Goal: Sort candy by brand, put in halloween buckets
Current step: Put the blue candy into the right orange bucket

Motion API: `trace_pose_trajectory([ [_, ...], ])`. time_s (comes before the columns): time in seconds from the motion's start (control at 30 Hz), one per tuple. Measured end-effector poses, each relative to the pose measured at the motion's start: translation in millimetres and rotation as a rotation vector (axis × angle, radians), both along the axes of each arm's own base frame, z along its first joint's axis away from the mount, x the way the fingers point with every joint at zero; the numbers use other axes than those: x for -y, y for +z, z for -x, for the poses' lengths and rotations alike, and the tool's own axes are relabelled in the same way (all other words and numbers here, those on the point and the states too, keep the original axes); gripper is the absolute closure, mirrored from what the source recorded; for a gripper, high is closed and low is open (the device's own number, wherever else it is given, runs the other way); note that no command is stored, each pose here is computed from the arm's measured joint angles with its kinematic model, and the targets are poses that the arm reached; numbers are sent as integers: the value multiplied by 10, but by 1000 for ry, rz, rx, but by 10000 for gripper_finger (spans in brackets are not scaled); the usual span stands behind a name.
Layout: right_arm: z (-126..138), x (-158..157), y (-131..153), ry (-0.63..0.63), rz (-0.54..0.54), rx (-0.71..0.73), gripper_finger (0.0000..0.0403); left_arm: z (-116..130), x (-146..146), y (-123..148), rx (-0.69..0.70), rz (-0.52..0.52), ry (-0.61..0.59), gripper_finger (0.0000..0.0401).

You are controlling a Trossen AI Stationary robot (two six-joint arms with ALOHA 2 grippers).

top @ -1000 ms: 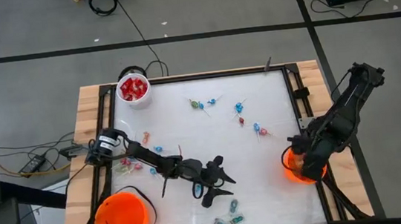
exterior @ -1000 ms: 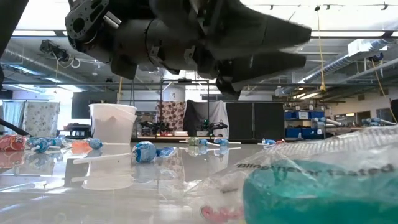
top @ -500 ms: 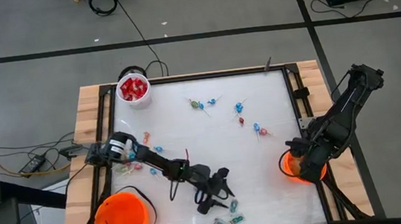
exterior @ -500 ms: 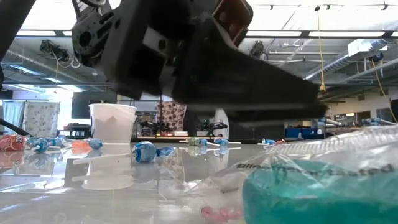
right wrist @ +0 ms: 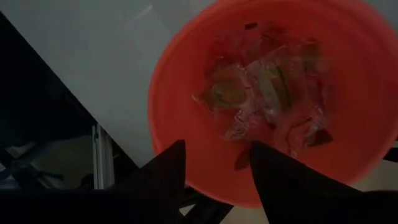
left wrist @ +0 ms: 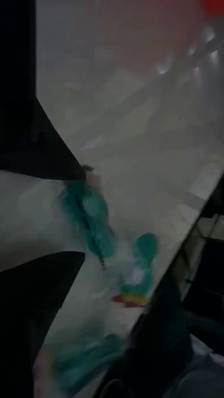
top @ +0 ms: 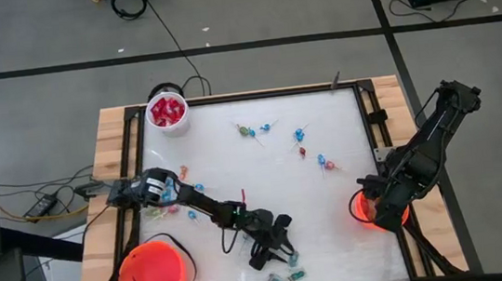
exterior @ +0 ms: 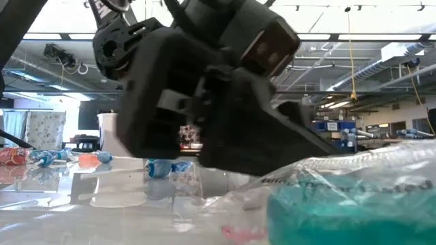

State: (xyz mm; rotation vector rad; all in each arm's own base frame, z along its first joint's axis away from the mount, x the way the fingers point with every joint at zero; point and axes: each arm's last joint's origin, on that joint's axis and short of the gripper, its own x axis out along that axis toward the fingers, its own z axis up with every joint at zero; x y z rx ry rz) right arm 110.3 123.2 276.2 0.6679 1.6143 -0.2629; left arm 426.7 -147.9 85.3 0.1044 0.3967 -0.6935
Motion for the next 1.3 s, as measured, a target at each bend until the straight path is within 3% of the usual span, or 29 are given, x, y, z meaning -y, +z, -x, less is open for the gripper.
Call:
trace_pose_trajectory([
  [0.17, -7, -6, 1, -1, -5, 7, 214, -78, 25, -30, 8, 3, 0, 236],
  [0.37, -32, -1, -5, -23, 42, 63, 215, -95, 15, -18, 14, 6, 10, 369],
  [0.43, -49, 6, -6, -57, 79, 106, 215, -101, 9, -9, 11, 20, 29, 390],
  [0.57, -118, -9, -4, -133, 130, 221, 215, -133, -27, 27, 19, 65, 106, 394],
  [0.67, -214, -67, -3, -125, 148, 350, 215, -182, -93, 105, 47, 165, 162, 397],
  [0.93, -648, -413, -101, 126, 275, 741, 215, -281, -346, 260, 53, 426, 245, 399],
  [1.13, -906, -680, -321, 354, 329, 832, 215, -308, -473, 400, 110, 567, 196, 399],
  [1.3, -1005, -722, -455, 378, 435, 841, 215, -310, -513, 446, 122, 612, 168, 400],
])
